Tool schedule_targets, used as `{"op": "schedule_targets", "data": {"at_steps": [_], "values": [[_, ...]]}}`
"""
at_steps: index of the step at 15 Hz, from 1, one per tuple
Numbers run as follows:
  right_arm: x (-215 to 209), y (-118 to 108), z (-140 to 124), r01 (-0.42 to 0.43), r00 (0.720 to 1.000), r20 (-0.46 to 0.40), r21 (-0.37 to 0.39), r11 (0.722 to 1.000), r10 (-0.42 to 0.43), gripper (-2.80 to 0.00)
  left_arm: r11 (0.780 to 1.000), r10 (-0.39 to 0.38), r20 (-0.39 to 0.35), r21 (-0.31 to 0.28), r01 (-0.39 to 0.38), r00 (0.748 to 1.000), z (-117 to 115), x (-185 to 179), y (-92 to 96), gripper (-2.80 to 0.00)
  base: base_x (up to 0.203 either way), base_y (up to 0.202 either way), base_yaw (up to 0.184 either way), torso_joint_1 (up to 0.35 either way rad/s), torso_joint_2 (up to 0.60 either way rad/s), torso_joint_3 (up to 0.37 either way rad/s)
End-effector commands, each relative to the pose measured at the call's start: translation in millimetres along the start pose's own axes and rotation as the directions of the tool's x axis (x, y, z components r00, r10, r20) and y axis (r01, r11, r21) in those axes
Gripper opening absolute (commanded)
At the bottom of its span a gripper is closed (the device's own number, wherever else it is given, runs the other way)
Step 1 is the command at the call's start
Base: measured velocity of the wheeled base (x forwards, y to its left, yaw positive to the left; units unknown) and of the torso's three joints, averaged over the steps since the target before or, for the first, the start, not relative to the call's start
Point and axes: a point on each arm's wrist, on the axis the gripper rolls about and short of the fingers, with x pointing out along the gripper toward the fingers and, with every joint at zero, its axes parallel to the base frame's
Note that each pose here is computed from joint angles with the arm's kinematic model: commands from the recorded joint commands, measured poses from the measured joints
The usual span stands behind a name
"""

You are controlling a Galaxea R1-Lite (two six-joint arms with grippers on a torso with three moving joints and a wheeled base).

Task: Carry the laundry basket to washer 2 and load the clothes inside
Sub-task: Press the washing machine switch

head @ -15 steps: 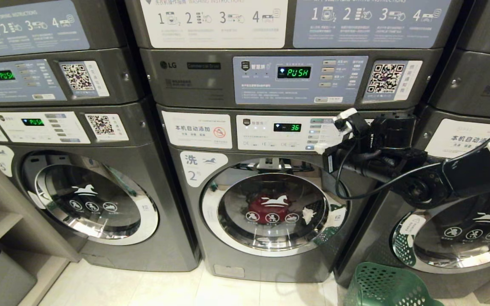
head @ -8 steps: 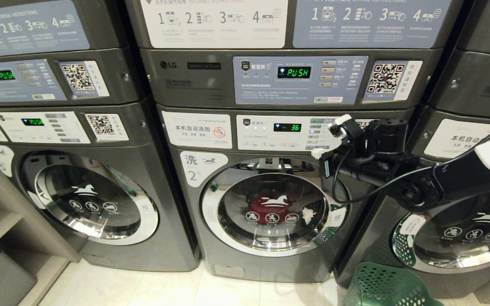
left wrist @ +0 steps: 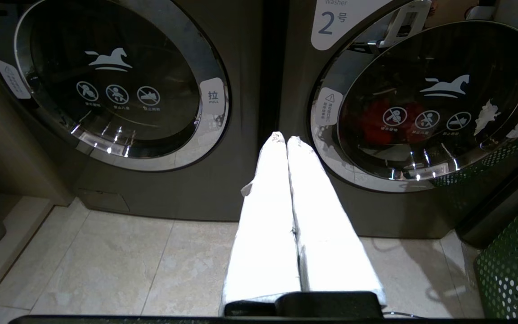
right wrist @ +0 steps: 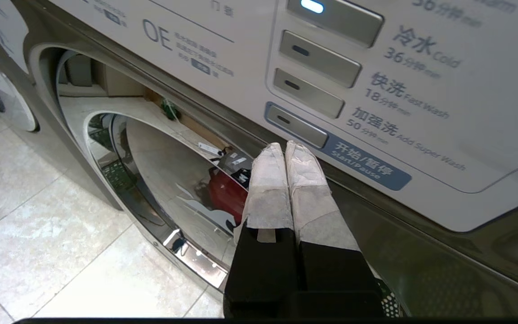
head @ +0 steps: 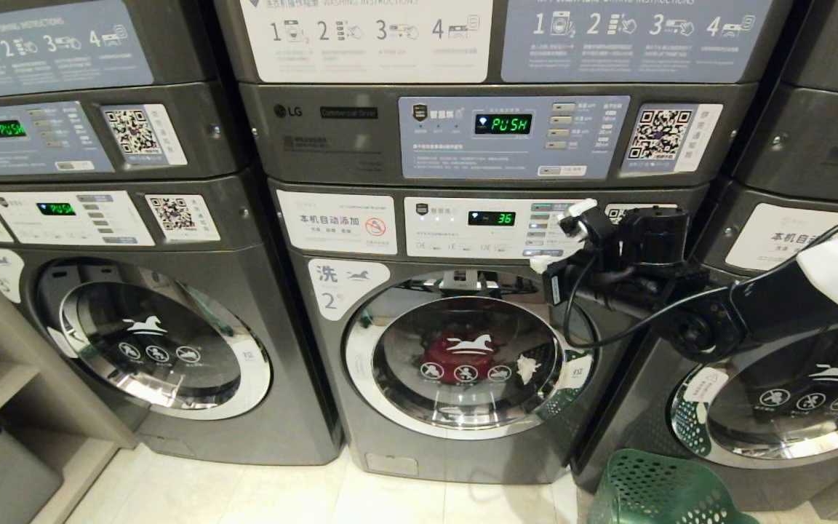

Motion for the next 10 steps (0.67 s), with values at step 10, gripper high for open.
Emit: {"op": "schedule_targets", "data": {"at_steps": [10], "values": [[6.9,-5.8,4.5,0.016,0.999,0.029,-0.008,1.0,-0.016,-2.8,1.0,0.001,0.0,0.0,-0.001,1.0,0.1,0.1,0.0,-2.8,0.0,0.0,0.0,0.0,0.0,0.0]]}}
